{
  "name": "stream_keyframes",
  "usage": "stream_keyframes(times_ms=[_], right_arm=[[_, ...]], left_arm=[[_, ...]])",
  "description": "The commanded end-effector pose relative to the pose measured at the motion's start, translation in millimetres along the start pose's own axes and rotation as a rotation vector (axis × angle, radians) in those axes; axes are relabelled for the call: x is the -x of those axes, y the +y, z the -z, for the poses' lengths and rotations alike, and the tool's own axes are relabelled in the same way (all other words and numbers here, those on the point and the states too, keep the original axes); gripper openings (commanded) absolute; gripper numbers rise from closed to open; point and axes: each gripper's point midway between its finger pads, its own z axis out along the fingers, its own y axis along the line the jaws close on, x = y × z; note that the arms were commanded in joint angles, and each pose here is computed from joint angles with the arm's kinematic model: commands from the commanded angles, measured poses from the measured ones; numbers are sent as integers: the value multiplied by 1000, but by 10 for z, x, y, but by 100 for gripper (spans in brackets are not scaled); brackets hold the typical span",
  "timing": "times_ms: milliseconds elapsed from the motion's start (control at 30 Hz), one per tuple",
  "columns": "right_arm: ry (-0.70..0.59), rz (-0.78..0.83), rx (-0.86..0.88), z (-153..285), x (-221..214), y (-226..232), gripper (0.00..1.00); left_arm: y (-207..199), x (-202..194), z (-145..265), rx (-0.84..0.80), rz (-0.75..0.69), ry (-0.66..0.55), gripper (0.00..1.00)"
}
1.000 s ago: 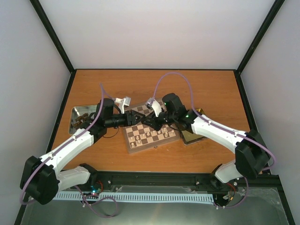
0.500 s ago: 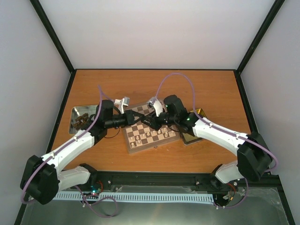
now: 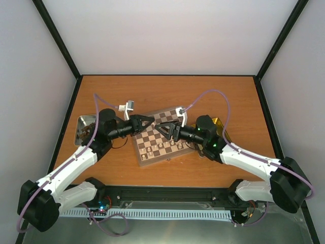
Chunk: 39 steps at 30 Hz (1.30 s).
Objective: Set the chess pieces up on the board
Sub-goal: Place the chess piece on the chessboard.
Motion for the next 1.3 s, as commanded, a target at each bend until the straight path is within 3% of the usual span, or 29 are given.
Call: stream_keyframes(times_ms=[0,333,700,867,967,1067,1267], right_arm=[[-170,-139,199,108,344,461,61],[-189,-255,183,29,395,390,50],[-210,-346,202,-43,470,385,14],[-192,-363,28,-25,374,107,7],[-90,-350,-150,-14,163,-162,6],[79,-271,-399,94,-112,-492,6],[503,-104,-738,437,-613,-880,5]], left_arm=[[-472,171,63,-124,62,-42,15],[-725,241,99,-219,146,-44,15],[-567,215,38,-190,164,-41,16],[-273,196,37,-50,112,-72,30],[50,207,117,113,44,-128,53],[436,276,302,322,-47,-219,65],[640,545,843,648,-322,-365,77]])
